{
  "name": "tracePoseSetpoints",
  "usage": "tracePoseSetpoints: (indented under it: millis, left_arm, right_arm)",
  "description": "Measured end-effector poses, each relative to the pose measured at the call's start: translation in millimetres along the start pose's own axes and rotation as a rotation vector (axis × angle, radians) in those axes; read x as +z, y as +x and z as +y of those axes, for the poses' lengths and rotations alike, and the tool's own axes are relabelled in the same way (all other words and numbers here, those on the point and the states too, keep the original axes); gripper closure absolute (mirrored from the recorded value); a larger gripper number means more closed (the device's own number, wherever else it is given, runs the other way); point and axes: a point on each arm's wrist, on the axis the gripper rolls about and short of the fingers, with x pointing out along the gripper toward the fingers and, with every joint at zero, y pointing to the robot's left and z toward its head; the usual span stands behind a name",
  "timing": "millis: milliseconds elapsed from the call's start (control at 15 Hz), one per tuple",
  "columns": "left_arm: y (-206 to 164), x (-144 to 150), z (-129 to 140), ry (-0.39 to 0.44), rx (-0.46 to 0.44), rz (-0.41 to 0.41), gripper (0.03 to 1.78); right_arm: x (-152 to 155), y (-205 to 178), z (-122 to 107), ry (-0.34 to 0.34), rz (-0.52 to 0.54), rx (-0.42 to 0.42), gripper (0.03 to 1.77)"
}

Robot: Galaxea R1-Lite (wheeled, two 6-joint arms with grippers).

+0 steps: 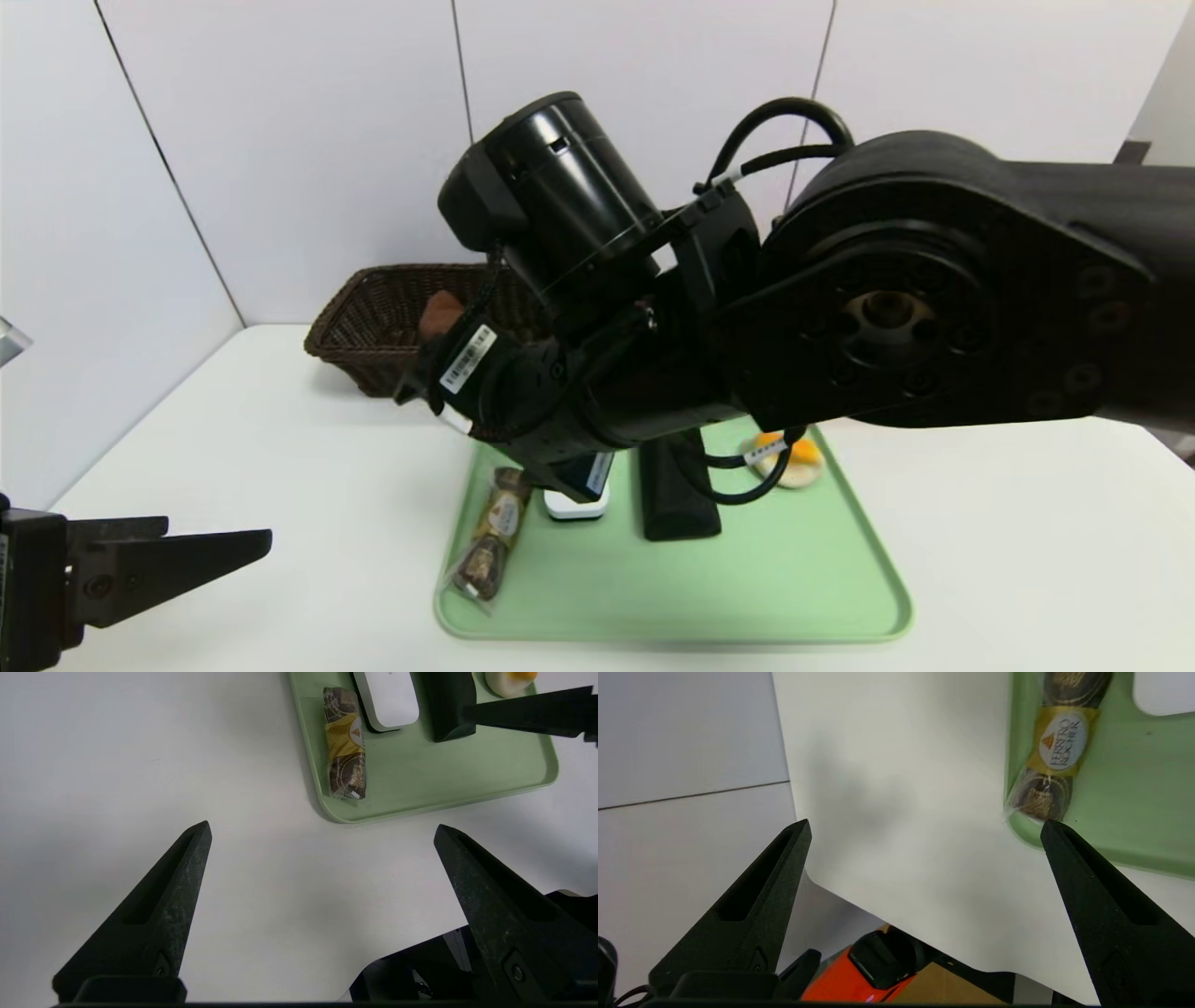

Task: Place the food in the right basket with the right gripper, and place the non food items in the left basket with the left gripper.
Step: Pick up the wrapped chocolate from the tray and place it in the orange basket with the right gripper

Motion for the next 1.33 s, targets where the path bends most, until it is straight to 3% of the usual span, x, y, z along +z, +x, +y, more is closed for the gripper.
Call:
tracePoseSetpoints:
  millis: [467, 1333]
  left_arm:
    - [-5.6, -1.0, -0.2, 0.003, -0.007, -0.022, 0.12]
    - [-5.0, -1.5, 0.0, 0.003, -0.007, -0.019, 0.12]
  right_arm:
    - [-0.6, 37.9, -22.1, 0.012, 0.041, -0.145, 0.10]
    - [-2.1, 85.2, -44.0, 0.036, 0.060, -0.235, 0.10]
